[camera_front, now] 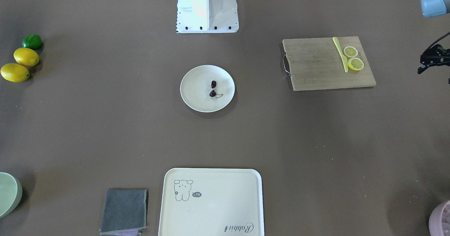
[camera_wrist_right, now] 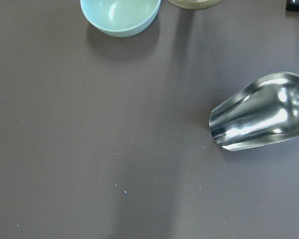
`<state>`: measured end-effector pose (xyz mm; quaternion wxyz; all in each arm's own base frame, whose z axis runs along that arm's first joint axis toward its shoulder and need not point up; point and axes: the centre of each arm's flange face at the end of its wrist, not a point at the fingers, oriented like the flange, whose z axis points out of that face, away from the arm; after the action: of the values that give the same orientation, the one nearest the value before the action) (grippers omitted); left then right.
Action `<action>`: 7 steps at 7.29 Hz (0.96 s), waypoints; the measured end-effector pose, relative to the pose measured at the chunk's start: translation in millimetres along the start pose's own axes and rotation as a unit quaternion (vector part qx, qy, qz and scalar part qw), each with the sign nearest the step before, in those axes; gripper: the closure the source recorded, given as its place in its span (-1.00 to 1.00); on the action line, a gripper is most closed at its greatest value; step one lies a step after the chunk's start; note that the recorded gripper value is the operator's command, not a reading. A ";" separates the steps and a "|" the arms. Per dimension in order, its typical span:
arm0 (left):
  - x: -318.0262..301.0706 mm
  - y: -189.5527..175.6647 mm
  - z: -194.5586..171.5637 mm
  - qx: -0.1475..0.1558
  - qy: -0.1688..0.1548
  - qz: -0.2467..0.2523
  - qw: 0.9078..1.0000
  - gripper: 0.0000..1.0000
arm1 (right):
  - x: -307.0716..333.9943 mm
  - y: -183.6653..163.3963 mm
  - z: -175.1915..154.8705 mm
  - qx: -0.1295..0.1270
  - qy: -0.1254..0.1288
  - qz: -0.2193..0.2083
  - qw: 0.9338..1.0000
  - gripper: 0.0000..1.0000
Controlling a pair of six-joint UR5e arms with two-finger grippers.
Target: Place red cherry on plate
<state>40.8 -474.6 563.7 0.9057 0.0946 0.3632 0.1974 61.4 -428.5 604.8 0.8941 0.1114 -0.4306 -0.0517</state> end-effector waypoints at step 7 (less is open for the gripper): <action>-37.7 55.5 0.8 -0.001 0.040 -0.070 0.997 -0.95 | -3.7 -1.7 18.1 -0.041 0.030 -0.027 0.998 -1.00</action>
<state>0.6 -440.5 605.1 0.9019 0.0596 0.4050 0.1377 45.0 -432.3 612.5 0.9087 0.0881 -0.3980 -0.0900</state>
